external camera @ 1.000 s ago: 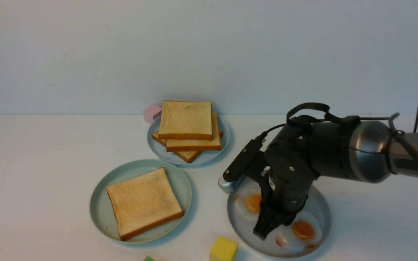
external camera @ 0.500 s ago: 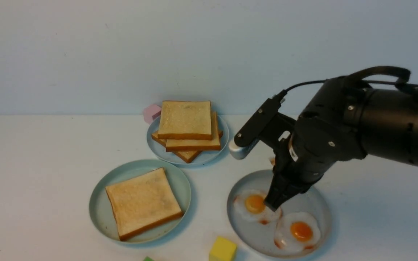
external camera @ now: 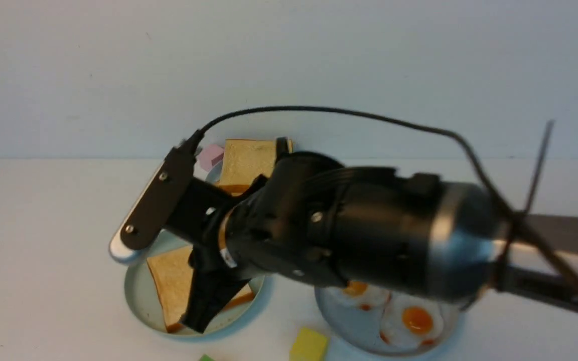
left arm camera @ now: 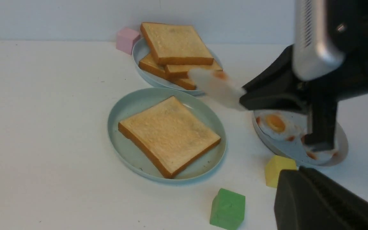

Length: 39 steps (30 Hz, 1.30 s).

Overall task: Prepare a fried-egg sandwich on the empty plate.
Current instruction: Use the right arm to place the fried egg on the slice of bread in the middle, then use the left arm to grab a slice of bread

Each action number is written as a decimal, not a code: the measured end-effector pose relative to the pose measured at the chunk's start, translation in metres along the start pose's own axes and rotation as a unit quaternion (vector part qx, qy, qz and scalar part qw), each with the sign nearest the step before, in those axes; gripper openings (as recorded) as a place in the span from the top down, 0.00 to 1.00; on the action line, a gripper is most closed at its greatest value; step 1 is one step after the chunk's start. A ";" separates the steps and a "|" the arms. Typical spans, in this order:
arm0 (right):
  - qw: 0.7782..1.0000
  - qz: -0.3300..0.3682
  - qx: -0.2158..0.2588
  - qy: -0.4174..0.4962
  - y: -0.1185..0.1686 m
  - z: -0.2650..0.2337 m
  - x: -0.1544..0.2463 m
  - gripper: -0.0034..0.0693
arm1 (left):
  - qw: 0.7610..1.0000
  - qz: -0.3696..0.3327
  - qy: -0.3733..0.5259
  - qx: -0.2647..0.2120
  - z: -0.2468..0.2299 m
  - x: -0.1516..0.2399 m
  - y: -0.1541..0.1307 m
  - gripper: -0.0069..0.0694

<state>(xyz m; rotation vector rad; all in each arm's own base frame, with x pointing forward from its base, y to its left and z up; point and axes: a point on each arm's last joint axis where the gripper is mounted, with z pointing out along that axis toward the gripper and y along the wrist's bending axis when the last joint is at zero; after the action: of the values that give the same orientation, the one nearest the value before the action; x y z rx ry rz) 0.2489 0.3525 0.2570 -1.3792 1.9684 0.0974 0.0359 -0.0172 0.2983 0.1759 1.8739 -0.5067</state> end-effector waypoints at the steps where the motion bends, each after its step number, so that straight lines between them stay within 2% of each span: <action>1: 1.000 -0.008 -0.001 0.004 0.003 0.015 -0.001 0.86 | 1.000 -0.001 -0.001 0.000 0.000 0.000 0.000 0.93; 11: 0.997 -0.066 0.015 0.030 0.011 0.064 0.008 0.86 | 1.000 -0.003 -0.002 0.000 0.000 0.000 0.000 0.93; 17: 0.994 -0.104 0.028 0.031 0.012 0.074 0.012 0.86 | 1.000 -0.003 -0.001 0.000 0.000 0.000 0.000 0.93; 20: 0.993 -0.111 0.030 0.021 0.011 0.075 0.010 0.82 | 1.000 -0.003 -0.001 0.000 0.000 0.000 0.000 0.93; 22: 0.993 -0.113 0.030 0.020 0.012 0.076 0.010 0.78 | 1.000 -0.003 -0.001 0.000 0.000 0.000 0.000 0.93; 27: 0.993 -0.112 0.028 0.027 0.014 0.083 0.014 0.47 | 1.000 -0.003 -0.001 0.000 0.000 0.000 0.000 0.92; 28: 0.993 -0.111 0.028 0.027 0.014 0.083 0.014 0.45 | 1.000 -0.003 -0.001 0.000 0.000 0.000 0.000 0.92; 32: 0.996 -0.075 0.034 0.046 0.015 0.075 0.014 0.17 | 1.000 -0.003 -0.001 0.000 0.000 0.000 0.000 0.92; 36: 0.996 -0.049 0.046 0.066 0.019 0.039 0.003 0.08 | 1.000 -0.003 0.000 0.000 0.000 0.000 0.000 0.92; 39: 0.994 -0.041 0.058 0.079 0.018 0.001 -0.005 0.11 | 1.000 -0.003 0.008 -0.002 0.000 0.001 0.000 0.91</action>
<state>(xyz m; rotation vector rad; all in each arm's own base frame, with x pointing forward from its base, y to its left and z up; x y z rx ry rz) 0.2356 0.3649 0.2533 -1.4264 2.0067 -0.1670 0.0355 -0.0170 0.2968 0.1714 1.8918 -0.5065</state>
